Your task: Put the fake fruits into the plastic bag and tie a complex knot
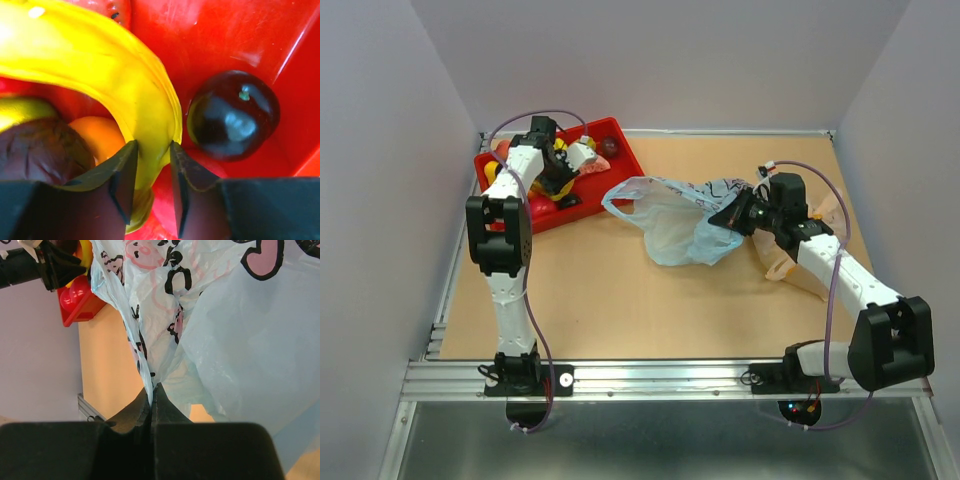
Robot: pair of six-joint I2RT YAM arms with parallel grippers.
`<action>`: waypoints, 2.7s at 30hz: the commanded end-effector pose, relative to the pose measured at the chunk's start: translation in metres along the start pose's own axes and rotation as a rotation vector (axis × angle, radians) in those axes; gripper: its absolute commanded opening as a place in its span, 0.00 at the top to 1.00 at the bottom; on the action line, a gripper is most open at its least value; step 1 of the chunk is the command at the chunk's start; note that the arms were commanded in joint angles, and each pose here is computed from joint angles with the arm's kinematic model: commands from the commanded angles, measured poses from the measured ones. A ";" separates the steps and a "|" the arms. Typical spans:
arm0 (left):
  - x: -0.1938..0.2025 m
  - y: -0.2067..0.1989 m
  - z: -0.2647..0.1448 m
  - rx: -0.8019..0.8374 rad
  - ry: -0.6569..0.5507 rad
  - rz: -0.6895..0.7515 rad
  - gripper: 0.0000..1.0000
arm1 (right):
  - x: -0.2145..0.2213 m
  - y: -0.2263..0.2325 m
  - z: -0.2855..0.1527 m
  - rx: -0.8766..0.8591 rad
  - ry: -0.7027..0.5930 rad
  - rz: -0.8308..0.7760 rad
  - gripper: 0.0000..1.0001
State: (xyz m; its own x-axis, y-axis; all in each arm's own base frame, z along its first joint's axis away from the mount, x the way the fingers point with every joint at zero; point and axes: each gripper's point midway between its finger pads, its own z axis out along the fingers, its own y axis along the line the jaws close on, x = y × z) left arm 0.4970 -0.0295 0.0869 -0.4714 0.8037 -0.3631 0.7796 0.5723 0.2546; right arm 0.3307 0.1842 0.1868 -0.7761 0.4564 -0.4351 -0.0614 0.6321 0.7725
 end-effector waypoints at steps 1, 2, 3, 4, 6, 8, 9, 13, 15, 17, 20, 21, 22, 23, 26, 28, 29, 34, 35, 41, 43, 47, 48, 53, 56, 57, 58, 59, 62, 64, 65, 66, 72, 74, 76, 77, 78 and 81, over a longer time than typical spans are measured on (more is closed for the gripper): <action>-0.033 0.020 -0.053 -0.082 -0.109 0.035 0.70 | -0.011 0.008 0.001 -0.042 -0.034 -0.047 0.99; -0.036 0.020 -0.059 -0.084 -0.120 0.039 0.73 | -0.011 0.009 0.001 -0.042 -0.033 -0.049 1.00; -0.040 0.020 -0.063 -0.087 -0.134 0.045 0.75 | -0.012 0.009 0.001 -0.044 -0.033 -0.051 1.00; -0.044 0.020 -0.068 -0.083 -0.148 0.050 0.82 | -0.012 0.010 0.001 -0.045 -0.032 -0.053 0.99; -0.049 0.023 -0.077 -0.091 -0.170 0.050 0.88 | -0.013 0.010 0.002 -0.047 -0.031 -0.053 1.00; -0.053 0.022 -0.081 -0.093 -0.184 0.055 0.89 | -0.014 0.011 0.003 -0.049 -0.030 -0.057 1.00; -0.055 0.023 -0.086 -0.100 -0.191 0.057 0.90 | -0.013 0.010 0.003 -0.046 -0.028 -0.055 1.00; -0.047 0.017 -0.088 -0.069 -0.148 0.109 0.59 | -0.014 0.012 0.003 -0.055 -0.024 -0.062 1.00; -0.041 0.017 -0.091 -0.071 -0.125 0.140 0.48 | -0.013 0.012 0.003 -0.055 -0.022 -0.061 1.00; -0.033 0.021 -0.093 -0.078 -0.090 0.187 0.38 | -0.011 0.011 0.003 -0.056 -0.016 -0.060 1.00; -0.031 0.032 -0.098 -0.101 -0.093 0.209 0.26 | -0.007 0.009 0.004 -0.058 -0.003 -0.054 1.00; -0.034 0.041 -0.102 -0.132 -0.104 0.203 0.22 | -0.007 0.009 0.004 -0.057 -0.002 -0.054 0.99; -0.034 0.048 -0.103 -0.152 -0.109 0.184 0.20 | -0.008 0.010 0.004 -0.058 -0.005 -0.055 1.00; -0.035 0.052 -0.103 -0.169 -0.114 0.132 0.20 | -0.008 0.010 0.004 -0.058 -0.005 -0.057 1.00; -0.038 0.066 -0.095 -0.207 -0.136 -0.011 0.17 | -0.009 0.009 0.004 -0.054 -0.007 -0.056 1.00; -0.041 0.071 -0.092 -0.230 -0.160 -0.089 0.17 | -0.008 0.008 0.005 -0.053 -0.004 -0.054 1.00; -0.040 0.073 -0.090 -0.251 -0.162 -0.137 0.17 | -0.008 0.008 0.006 -0.051 -0.002 -0.053 0.99; -0.029 0.084 -0.074 -0.354 -0.149 -0.502 0.19 | -0.007 0.006 0.006 -0.047 -0.002 -0.053 1.00; -0.024 0.084 -0.069 -0.372 -0.128 -0.568 0.20 | -0.008 0.005 0.006 -0.045 -0.004 -0.051 1.00; -0.027 0.076 -0.062 -0.365 -0.180 -0.805 0.23 | -0.004 0.003 0.007 -0.042 0.008 -0.045 0.99; -0.028 0.075 -0.059 -0.356 -0.177 -0.848 0.24 | -0.005 0.003 0.007 -0.041 0.004 -0.047 1.00; -0.018 0.073 -0.047 -0.366 -0.136 -0.898 0.28 | -0.007 0.004 0.007 -0.042 -0.004 -0.054 1.00; -0.016 0.073 -0.046 -0.369 -0.133 -0.916 0.29 | -0.007 0.005 0.007 -0.043 -0.003 -0.053 1.00; -0.001 0.059 -0.034 -0.343 -0.070 -0.973 0.33 | -0.005 0.002 0.007 -0.039 0.002 -0.049 0.99; 0.005 0.056 -0.027 -0.341 -0.047 -0.988 0.36 | -0.005 0.001 0.007 -0.037 0.002 -0.047 1.00; 0.007 0.056 -0.025 -0.345 -0.042 -1.010 0.38 | -0.004 0.002 0.007 -0.038 0.003 -0.048 1.00; 0.010 0.054 -0.024 -0.340 -0.035 -1.029 0.40 | -0.004 0.002 0.006 -0.039 -0.001 -0.050 1.00; 0.010 0.055 -0.025 -0.342 -0.035 -1.034 0.42 | -0.004 0.002 0.006 -0.040 -0.002 -0.053 0.99; 0.007 0.054 -0.026 -0.332 -0.039 -1.047 0.48 | -0.004 0.002 0.006 -0.038 -0.002 -0.055 1.00; 0.004 0.054 -0.031 -0.326 -0.053 -1.048 0.51 | -0.004 0.002 0.006 -0.039 -0.001 -0.054 1.00; 0.001 0.054 -0.033 -0.319 -0.062 -1.052 0.54 | -0.004 0.002 0.006 -0.040 0.001 -0.051 1.00; -0.002 0.053 -0.038 -0.312 -0.072 -1.060 0.59 | -0.004 0.002 0.007 -0.039 0.002 -0.050 1.00; -0.014 0.051 -0.056 -0.286 -0.120 -1.083 0.75 | -0.004 0.001 0.007 -0.038 0.001 -0.049 1.00; -0.021 0.049 -0.061 -0.252 -0.138 -1.088 0.79 | -0.004 0.002 0.007 -0.041 0.002 -0.050 0.99; -0.026 0.047 -0.065 -0.230 -0.149 -1.097 0.85 | -0.006 0.002 0.007 -0.038 -0.001 -0.051 1.00; -0.029 0.046 -0.067 -0.224 -0.155 -1.099 0.87 | -0.006 0.002 0.007 -0.039 -0.002 -0.053 1.00; -0.033 0.047 -0.075 -0.221 -0.177 -1.100 0.91 | -0.006 0.003 0.007 -0.040 -0.002 -0.057 1.00; -0.044 0.053 -0.096 -0.230 -0.241 -1.093 1.00 | -0.006 0.004 0.007 -0.045 0.002 -0.057 1.00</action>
State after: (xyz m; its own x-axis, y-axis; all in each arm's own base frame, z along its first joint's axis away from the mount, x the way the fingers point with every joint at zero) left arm 0.5190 -0.0121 0.1183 -0.8382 -0.1545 -0.5229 -0.1291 0.9880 -0.0850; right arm 0.3295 0.1878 0.1751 -0.8032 0.4201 -0.4223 -0.0716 0.6358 0.7685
